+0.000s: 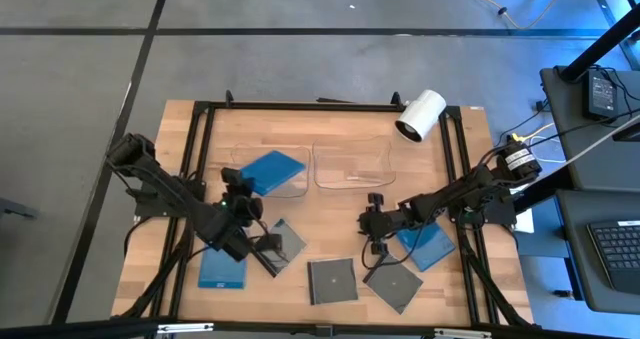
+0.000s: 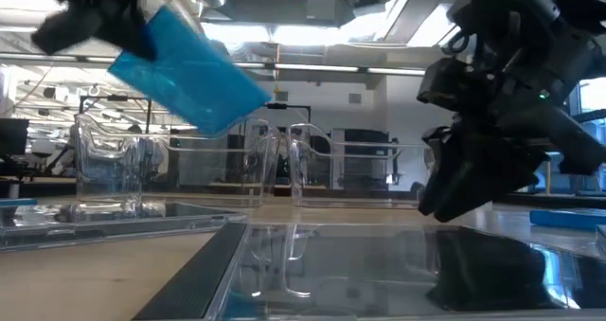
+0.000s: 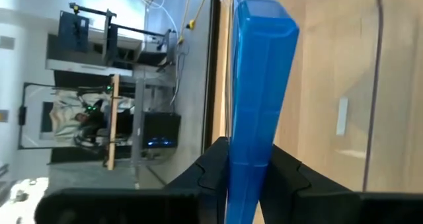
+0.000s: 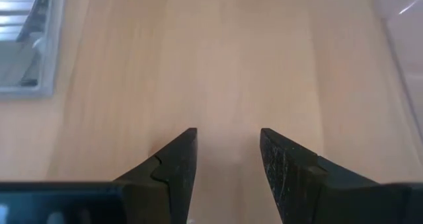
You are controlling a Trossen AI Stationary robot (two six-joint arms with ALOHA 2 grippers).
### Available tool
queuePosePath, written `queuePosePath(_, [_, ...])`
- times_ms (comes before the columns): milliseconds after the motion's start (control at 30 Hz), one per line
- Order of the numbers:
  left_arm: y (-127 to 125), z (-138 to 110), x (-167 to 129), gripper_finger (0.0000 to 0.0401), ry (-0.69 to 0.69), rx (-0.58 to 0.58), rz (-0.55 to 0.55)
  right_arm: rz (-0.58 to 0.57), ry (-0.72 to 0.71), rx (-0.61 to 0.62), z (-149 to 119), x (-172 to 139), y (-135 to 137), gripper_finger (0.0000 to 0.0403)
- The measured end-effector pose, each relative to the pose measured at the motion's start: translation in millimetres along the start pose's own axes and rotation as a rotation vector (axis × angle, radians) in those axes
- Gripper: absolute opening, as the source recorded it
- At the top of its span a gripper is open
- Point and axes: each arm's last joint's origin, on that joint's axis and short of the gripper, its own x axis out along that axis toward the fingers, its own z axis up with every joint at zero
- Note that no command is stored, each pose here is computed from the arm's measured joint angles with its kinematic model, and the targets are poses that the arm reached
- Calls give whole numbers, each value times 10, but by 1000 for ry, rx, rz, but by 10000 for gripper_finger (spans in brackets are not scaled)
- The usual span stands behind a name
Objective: Pick & place jewel cases by type
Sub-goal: Put the middle blue CD case into the left transparent bin
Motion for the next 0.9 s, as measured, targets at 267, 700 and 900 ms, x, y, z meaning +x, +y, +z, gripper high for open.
queuePosePath(267, [-224,-180,240,56,45,123,-23,-19,-42,44,65,24,-109,170])
queuePosePath(700, [-92,-139,434,56,102,140,-218,-35,-99,91,141,38,-212,170])
queuePosePath(900, [109,-159,442,56,73,100,-260,-32,-101,91,142,38,-210,170])
